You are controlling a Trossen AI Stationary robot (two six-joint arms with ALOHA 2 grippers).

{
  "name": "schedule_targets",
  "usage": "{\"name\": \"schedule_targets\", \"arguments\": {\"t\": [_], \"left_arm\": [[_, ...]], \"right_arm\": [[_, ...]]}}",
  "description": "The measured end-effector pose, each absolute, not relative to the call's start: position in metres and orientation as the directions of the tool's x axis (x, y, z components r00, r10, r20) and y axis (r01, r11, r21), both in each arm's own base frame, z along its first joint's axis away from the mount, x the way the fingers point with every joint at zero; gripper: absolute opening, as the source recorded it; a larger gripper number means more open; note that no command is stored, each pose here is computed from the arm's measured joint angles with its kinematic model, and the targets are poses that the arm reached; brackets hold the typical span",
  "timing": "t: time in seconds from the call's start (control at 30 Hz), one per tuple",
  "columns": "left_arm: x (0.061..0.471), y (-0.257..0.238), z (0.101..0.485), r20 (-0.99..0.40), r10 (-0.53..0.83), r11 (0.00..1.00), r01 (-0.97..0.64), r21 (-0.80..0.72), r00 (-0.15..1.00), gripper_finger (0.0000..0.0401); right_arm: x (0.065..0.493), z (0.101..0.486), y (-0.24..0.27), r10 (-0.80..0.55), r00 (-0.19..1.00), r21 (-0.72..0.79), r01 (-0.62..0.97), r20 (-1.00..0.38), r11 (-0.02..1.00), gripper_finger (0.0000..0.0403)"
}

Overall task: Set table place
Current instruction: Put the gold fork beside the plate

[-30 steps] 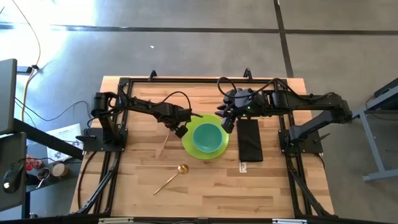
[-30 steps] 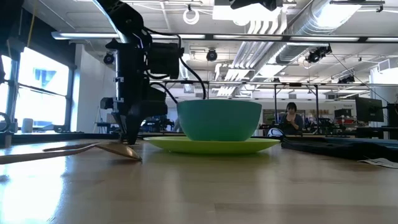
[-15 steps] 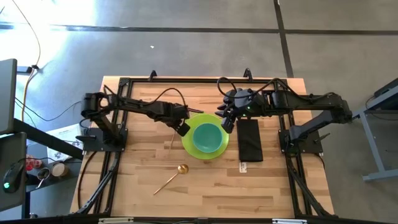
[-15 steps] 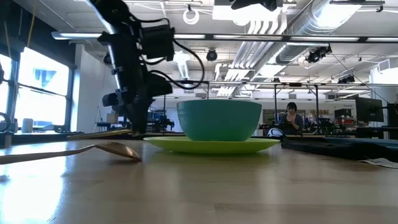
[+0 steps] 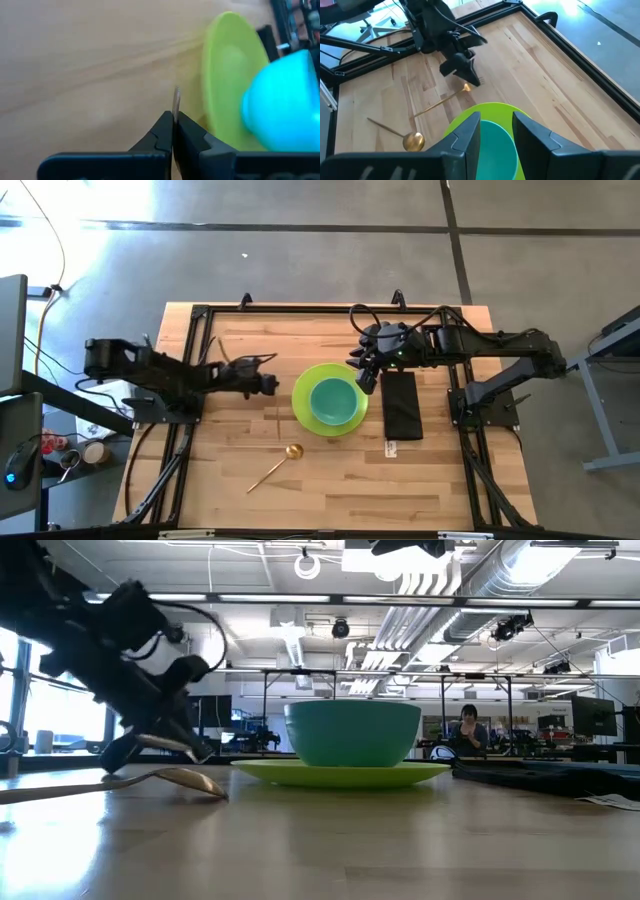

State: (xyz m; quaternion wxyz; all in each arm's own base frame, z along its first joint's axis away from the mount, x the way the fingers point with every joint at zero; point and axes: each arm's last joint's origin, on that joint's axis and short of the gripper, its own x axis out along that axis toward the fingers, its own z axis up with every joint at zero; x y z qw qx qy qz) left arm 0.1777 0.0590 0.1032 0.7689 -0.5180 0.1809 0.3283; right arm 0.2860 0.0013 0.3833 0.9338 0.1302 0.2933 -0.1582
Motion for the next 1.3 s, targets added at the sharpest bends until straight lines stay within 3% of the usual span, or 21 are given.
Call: {"name": "schedule_targets", "arguments": {"t": [0.2,0.43,0.87,1.0,1.3], "left_arm": [[0.161,0.056,0.098,-0.482,0.415,0.245,-0.605,-0.758,0.772,0.0000],[0.164,0.059,0.095,-0.538,0.454,0.352,-0.697,-0.625,0.711,0.0000],[0.184,0.066,0.081,-0.618,0.472,0.395,-0.778,-0.489,0.628,0.0004],[0.190,0.068,0.081,-0.676,0.448,0.388,-0.809,-0.442,0.585,0.0033],[0.192,0.068,0.083,-0.669,0.438,0.405,-0.797,-0.449,0.600,0.0145]], "right_arm": [[0.286,0.383,0.001,-0.220,0.778,0.161,0.379,-0.589,0.911,0.0106],[0.287,0.384,0.001,-0.221,0.783,0.167,0.380,-0.581,0.910,0.0106],[0.287,0.385,0.000,-0.239,0.783,0.173,0.401,-0.574,0.900,0.0106],[0.287,0.385,0.000,-0.239,0.783,0.180,0.405,-0.574,0.896,0.0106],[0.287,0.385,0.000,-0.238,0.783,0.180,0.405,-0.574,0.896,0.0106]]}}
